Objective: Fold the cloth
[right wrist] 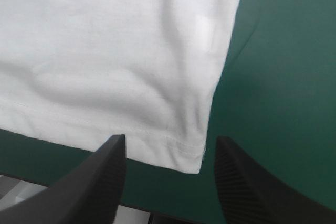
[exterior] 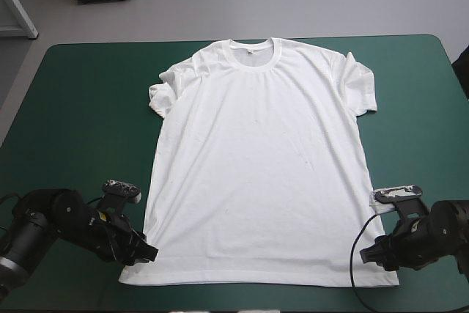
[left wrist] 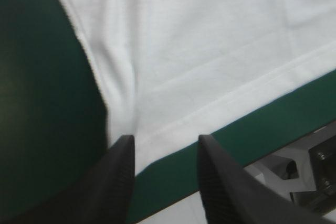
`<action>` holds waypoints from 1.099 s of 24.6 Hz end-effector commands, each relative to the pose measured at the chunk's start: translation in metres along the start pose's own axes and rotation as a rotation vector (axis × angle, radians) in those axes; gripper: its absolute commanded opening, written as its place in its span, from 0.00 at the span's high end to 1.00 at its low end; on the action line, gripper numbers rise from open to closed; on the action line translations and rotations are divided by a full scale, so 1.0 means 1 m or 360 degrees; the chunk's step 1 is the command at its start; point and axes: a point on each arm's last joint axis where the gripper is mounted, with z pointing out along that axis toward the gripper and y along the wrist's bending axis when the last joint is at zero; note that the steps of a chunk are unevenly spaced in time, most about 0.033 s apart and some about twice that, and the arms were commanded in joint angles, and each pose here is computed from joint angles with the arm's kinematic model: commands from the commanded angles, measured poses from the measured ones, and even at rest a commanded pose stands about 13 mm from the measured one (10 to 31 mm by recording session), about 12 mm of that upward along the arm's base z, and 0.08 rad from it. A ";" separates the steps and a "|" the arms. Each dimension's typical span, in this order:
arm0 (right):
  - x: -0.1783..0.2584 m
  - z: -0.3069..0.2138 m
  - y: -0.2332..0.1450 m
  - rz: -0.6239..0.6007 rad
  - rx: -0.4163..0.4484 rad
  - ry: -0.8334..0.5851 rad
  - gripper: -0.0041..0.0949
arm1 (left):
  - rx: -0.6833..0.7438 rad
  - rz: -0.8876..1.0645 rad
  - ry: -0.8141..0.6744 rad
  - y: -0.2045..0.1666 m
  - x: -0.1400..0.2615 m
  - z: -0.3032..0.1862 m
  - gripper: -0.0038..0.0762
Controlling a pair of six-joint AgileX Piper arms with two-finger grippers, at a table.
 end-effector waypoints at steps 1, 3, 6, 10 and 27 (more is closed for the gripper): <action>-0.009 -0.030 0.000 -0.0014 0.0054 -0.0153 0.39 | 0.0060 0.0048 -0.0168 -0.015 -0.015 -0.037 0.48; -0.026 -0.052 -0.004 0.0014 0.0132 -0.0299 0.39 | -0.0131 0.0092 -0.0435 -0.012 -0.038 -0.067 0.48; -0.063 -0.076 -0.014 0.0019 0.0276 -0.0381 0.39 | -0.0410 0.0141 -0.0526 0.001 -0.083 -0.090 0.48; -0.116 -0.080 -0.020 0.0028 0.0248 -0.0368 0.39 | -0.0461 0.0116 -0.0487 0.025 -0.153 -0.072 0.48; -0.182 -0.067 -0.029 0.0030 0.0232 -0.0384 0.40 | -0.0299 -0.0023 -0.0429 0.089 -0.240 -0.015 0.48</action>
